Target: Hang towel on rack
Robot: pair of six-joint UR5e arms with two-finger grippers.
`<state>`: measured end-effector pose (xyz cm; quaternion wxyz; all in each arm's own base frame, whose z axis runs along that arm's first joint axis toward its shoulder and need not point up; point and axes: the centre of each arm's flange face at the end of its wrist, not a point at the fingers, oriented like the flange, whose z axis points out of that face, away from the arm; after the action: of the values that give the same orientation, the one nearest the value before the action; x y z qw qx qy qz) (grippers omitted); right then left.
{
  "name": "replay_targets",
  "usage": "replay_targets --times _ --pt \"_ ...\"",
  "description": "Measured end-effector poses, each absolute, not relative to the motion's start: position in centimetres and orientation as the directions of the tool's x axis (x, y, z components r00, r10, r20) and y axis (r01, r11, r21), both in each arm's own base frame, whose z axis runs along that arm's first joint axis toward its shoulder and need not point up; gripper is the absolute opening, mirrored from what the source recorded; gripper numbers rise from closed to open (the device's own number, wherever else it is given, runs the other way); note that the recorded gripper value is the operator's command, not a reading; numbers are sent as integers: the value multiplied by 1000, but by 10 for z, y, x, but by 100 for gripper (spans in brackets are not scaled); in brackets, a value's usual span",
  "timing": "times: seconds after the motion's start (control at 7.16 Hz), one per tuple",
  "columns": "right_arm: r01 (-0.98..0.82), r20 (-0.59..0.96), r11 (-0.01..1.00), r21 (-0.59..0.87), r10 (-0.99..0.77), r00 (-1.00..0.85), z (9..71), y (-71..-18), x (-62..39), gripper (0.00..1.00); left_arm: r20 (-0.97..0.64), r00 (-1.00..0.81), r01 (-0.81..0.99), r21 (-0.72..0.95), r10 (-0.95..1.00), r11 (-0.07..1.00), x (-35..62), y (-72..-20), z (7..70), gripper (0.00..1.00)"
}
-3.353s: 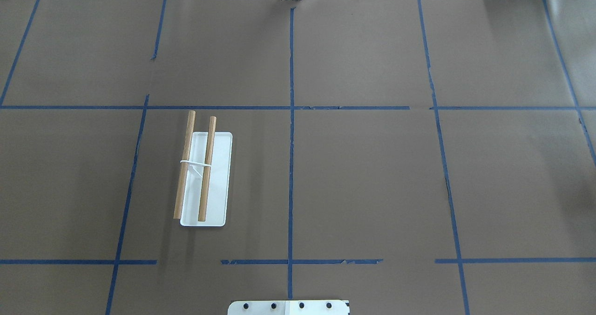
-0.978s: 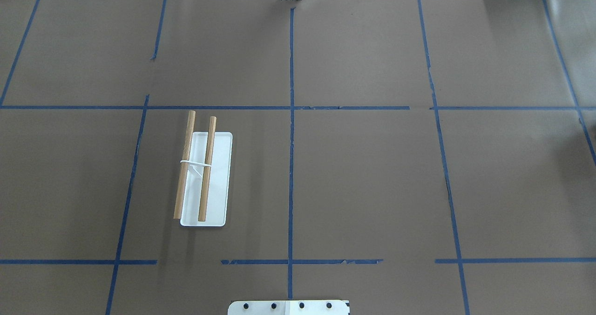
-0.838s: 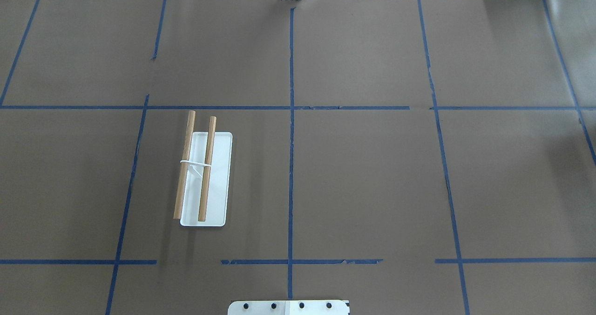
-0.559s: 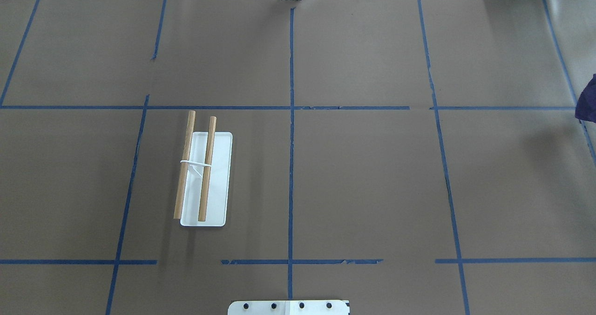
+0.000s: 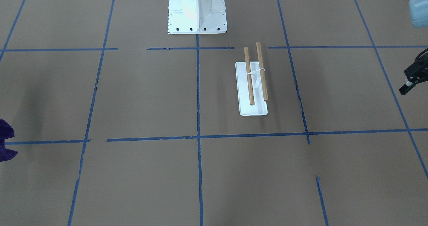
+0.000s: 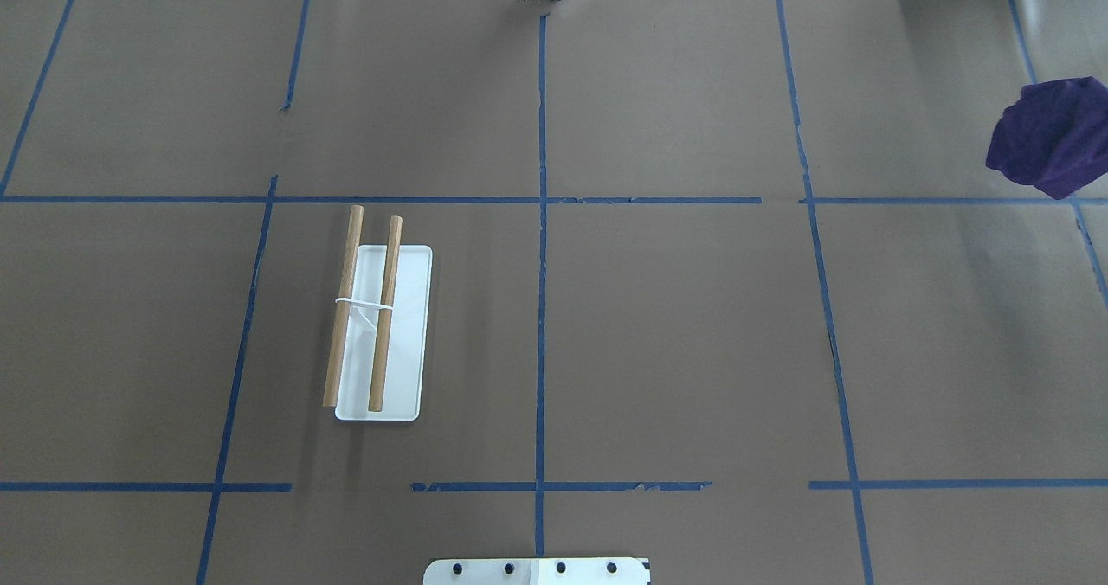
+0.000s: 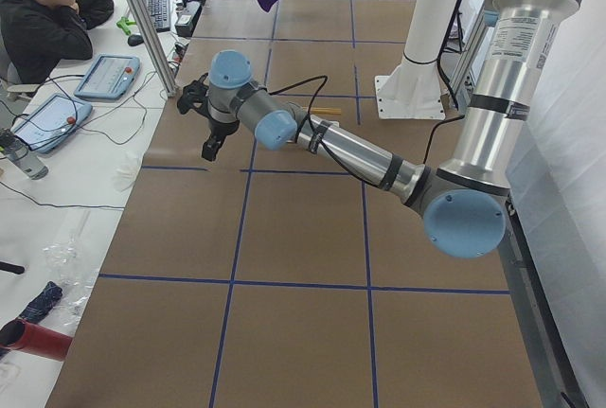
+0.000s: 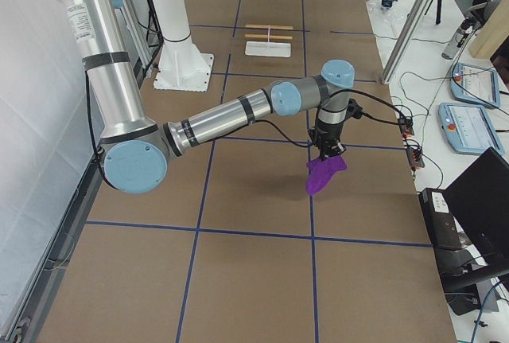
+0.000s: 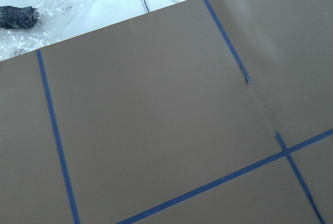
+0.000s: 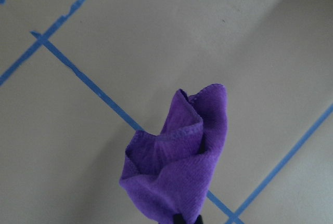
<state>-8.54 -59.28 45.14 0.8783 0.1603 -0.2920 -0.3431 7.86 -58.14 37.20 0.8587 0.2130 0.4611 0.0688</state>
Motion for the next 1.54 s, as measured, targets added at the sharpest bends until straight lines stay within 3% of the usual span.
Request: replay_targets --times 0.42,0.7,1.54 --pt "467 432 699 542 -708 559 379 -588 -191 0 -888 425 117 246 175 962 201 -577 267 100" --pt "434 414 625 649 -769 487 323 -573 -258 0 -932 356 103 110 67 989 265 -556 222 100" --pt "256 410 521 814 -829 381 203 -468 -389 0 -924 221 196 -271 -311 942 400 -503 144 100"
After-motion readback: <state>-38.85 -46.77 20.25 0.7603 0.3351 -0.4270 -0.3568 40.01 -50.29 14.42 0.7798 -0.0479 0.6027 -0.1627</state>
